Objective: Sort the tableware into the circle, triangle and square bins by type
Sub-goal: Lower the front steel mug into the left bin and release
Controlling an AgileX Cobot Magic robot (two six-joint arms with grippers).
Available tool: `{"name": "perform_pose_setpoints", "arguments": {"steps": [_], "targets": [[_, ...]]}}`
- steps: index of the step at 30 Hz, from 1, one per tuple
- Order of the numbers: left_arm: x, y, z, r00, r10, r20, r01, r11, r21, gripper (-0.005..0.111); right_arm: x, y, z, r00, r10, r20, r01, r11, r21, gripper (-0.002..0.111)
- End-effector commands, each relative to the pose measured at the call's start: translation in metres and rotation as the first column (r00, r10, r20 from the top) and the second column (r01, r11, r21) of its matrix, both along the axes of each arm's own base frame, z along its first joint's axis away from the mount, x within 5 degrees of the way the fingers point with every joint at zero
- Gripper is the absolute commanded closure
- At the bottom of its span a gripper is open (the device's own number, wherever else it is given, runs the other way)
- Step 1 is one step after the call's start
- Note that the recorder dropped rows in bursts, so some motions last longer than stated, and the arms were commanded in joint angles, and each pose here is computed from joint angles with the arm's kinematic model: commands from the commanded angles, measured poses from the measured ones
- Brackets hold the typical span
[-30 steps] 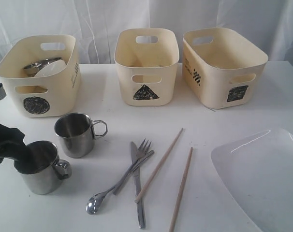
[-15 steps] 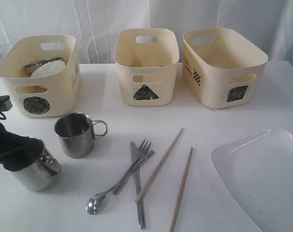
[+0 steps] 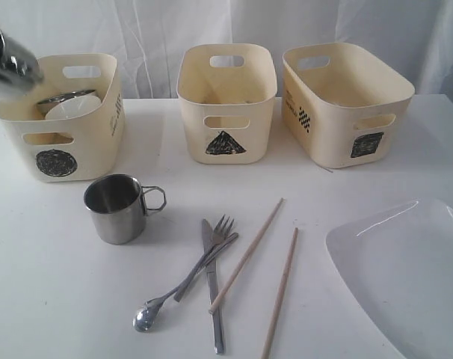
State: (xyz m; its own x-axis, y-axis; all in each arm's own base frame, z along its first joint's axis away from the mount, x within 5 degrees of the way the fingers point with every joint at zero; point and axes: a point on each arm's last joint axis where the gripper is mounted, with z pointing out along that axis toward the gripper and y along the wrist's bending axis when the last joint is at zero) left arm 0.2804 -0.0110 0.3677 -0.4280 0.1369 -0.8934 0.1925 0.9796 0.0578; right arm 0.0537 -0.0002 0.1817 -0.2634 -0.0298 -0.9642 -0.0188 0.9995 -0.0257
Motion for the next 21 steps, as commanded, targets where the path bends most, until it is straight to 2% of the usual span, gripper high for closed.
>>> {"name": "perform_pose_setpoints", "arguments": {"steps": [1,3,6,7,10,13,16,18,21], "targets": [[0.009,0.011,0.036,0.926,0.164,0.339,-0.139,0.985,-0.098,0.106,0.0,0.0,0.0,1.0,0.004,0.006,-0.004,1.0,-0.012,0.108],[0.022,0.016,0.035,0.877,0.255,0.407,-0.193,0.963,-0.187,0.106,0.0,0.0,0.0,1.0,0.004,0.006,-0.004,1.0,-0.012,0.108],[0.054,0.018,0.015,0.813,0.387,0.436,-0.221,0.897,-0.382,0.106,0.0,0.0,0.0,1.0,0.004,0.006,-0.004,1.0,-0.012,0.108],[0.068,0.016,0.002,0.813,0.375,0.445,-0.213,0.903,-0.373,0.105,0.0,0.0,0.0,1.0,0.004,0.006,-0.004,1.0,-0.012,0.108],[0.119,0.004,-0.05,0.872,0.215,0.44,-0.14,0.97,-0.196,0.106,0.0,0.0,0.0,1.0,0.004,0.006,-0.004,1.0,-0.012,0.108],[0.157,-0.012,-0.097,0.951,0.078,0.3,-0.051,0.994,-0.098,0.106,0.0,0.0,0.0,1.0,0.004,0.006,-0.004,1.0,-0.012,0.108],[0.172,-0.017,-0.116,0.988,0.088,0.125,-0.081,0.995,-0.057,0.106,0.0,0.0,0.0,1.0,0.004,0.006,-0.004,1.0,-0.012,0.108],[0.175,-0.015,-0.122,0.993,0.108,0.053,-0.106,0.994,-0.035,0.105,0.0,0.0,0.0,1.0,0.004,0.006,-0.004,1.0,-0.012,0.108],[0.174,-0.012,-0.125,0.99,0.133,-0.04,-0.133,0.991,0.003,0.089,0.0,0.0,0.0,1.0,0.004,0.006,-0.004,1.0,-0.012,0.108]]}}
